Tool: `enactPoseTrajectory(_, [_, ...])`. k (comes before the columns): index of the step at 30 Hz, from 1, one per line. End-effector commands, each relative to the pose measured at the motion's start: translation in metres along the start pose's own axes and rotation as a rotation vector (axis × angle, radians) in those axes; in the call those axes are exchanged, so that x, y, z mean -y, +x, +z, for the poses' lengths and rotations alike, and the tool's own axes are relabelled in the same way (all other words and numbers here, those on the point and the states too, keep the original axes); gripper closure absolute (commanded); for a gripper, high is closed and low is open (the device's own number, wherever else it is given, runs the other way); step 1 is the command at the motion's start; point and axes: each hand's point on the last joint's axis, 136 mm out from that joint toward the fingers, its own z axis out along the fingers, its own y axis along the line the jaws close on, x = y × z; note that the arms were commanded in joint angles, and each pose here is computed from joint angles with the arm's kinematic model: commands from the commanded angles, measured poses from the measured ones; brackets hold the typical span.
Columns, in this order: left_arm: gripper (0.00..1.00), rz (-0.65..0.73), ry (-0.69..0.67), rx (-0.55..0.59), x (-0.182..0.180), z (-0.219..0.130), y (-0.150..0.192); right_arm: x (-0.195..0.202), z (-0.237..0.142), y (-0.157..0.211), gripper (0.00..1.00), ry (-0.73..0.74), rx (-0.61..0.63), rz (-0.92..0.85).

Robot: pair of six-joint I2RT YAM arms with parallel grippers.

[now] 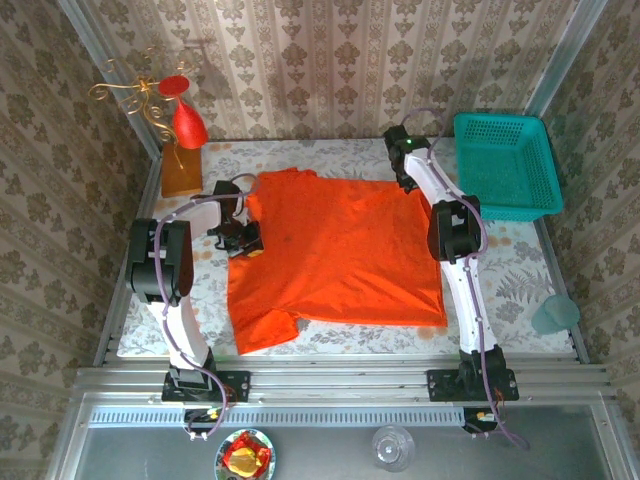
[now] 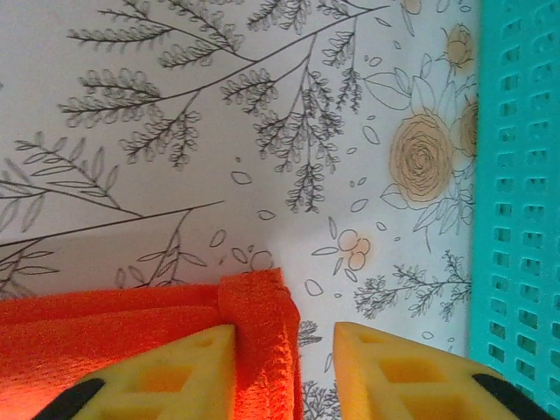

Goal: Fold the inside-out t-shirt
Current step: Smooth out the T-shirt at the center of the table.

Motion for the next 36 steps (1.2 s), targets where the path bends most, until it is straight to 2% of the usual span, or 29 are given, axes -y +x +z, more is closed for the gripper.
enactPoseTrajectory(1, [0.95,-0.043,-0.137,-0.085,-0.041,0.014,0.023,0.019,-0.017,-0.006,0.70,0.024,0.016,0.009])
enactPoseTrajectory(6, [0.95,-0.044,-0.140,-0.089,-0.042,0.014,0.024,0.014,-0.012,-0.002,0.85,0.004,-0.001,0.004])
enactPoseTrajectory(11, [0.95,-0.047,-0.144,-0.094,-0.044,0.016,0.024,0.011,-0.007,0.000,0.93,-0.012,-0.011,0.001])
enactPoseTrajectory(13, [0.95,-0.051,-0.147,-0.094,-0.045,0.016,0.024,0.012,-0.006,0.000,0.99,-0.025,-0.017,0.011])
enactPoseTrajectory(17, [0.96,-0.068,-0.138,-0.091,-0.048,0.016,0.026,0.018,-0.016,-0.005,1.00,-0.087,-0.013,0.073])
enactPoseTrajectory(24, [0.96,-0.089,-0.126,-0.096,-0.050,0.018,0.031,0.021,-0.047,-0.017,1.00,-0.392,-0.015,0.274])
enactPoseTrajectory(29, [0.96,-0.087,-0.136,-0.096,-0.051,0.018,0.034,0.018,-0.043,-0.021,1.00,-0.557,-0.052,0.384])
enactPoseTrajectory(33, [0.97,-0.087,-0.133,-0.098,-0.050,0.018,0.035,0.015,-0.035,-0.020,1.00,-0.617,-0.076,0.434])
enactPoseTrajectory(36, [0.96,-0.086,-0.133,-0.096,-0.050,0.017,0.034,0.021,-0.028,-0.020,1.00,-0.580,-0.072,0.445])
